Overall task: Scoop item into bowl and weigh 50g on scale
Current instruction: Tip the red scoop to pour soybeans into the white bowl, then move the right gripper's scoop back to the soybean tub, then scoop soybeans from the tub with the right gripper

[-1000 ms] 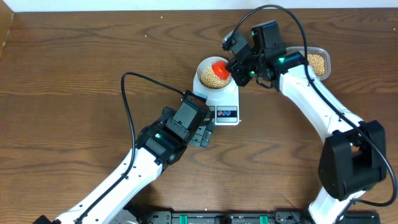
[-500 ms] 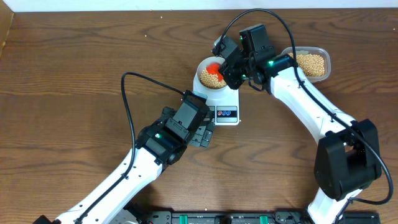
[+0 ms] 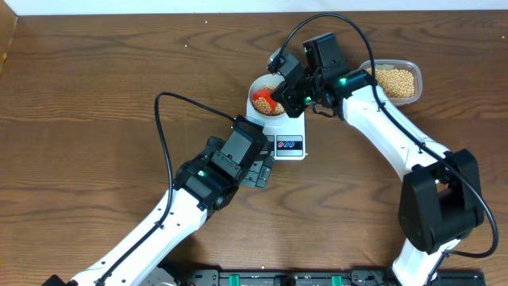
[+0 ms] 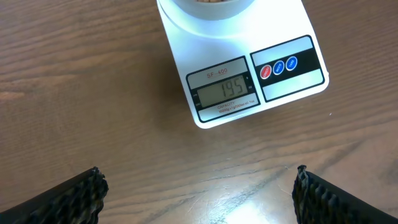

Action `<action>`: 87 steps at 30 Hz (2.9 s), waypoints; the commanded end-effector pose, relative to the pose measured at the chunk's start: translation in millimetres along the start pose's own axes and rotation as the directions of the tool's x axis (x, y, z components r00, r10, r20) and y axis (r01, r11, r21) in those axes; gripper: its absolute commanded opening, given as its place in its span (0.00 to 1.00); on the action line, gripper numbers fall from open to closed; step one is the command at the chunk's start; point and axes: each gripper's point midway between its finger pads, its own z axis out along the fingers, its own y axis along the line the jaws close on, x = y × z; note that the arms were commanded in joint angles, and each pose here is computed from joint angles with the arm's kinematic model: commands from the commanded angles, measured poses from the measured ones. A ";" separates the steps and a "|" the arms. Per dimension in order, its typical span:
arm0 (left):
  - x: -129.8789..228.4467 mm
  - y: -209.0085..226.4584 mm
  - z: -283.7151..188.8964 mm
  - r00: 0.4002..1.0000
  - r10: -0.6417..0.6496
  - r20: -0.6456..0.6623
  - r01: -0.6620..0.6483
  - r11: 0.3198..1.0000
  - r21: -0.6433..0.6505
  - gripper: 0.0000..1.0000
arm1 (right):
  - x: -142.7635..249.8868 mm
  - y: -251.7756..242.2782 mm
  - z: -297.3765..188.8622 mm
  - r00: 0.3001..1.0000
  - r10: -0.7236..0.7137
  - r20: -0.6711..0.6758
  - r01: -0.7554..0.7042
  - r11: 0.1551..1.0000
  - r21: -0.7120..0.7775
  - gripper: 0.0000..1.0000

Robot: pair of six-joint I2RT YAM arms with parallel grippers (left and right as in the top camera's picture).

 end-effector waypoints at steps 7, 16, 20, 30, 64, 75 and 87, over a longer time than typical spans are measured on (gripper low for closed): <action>-0.7 1.6 -1.1 1.000 -0.006 0.005 0.006 1.000 -0.008 0.98 | -12.6 -12.1 -13.5 0.967 0.246 0.067 -0.238 0.966 -0.104 0.01; -0.7 1.6 -1.1 1.000 -0.006 0.005 0.006 1.000 -0.008 0.98 | -17.5 -22.8 -38.5 0.920 0.380 0.095 -0.347 0.903 -0.255 0.01; -0.7 1.6 -1.1 1.000 -0.006 0.005 0.006 1.000 -0.008 0.98 | -19.2 -24.4 -49.6 0.910 0.402 0.105 -0.352 0.880 -0.318 0.01; -0.7 1.6 -1.1 1.000 -0.006 0.005 0.006 1.000 -0.008 0.98 | -19.1 -41.4 -80.7 0.858 0.500 0.119 -0.409 0.805 -0.430 0.01; -0.8 1.6 -1.1 1.000 -0.006 0.005 0.006 1.000 -0.008 0.98 | 68.3 -174.4 -247.3 0.619 0.693 0.370 -0.741 0.672 -0.019 0.01; -0.7 1.6 -1.1 1.000 -0.006 0.005 0.006 1.000 -0.008 0.98 | 98.1 -208.6 -240.6 0.682 0.635 0.363 -0.731 0.580 0.359 0.02; -0.7 1.6 -1.1 1.000 -0.006 0.005 0.006 1.000 -0.008 0.98 | 82.9 -191.2 -204.5 0.875 0.459 0.155 -0.437 0.611 0.659 0.02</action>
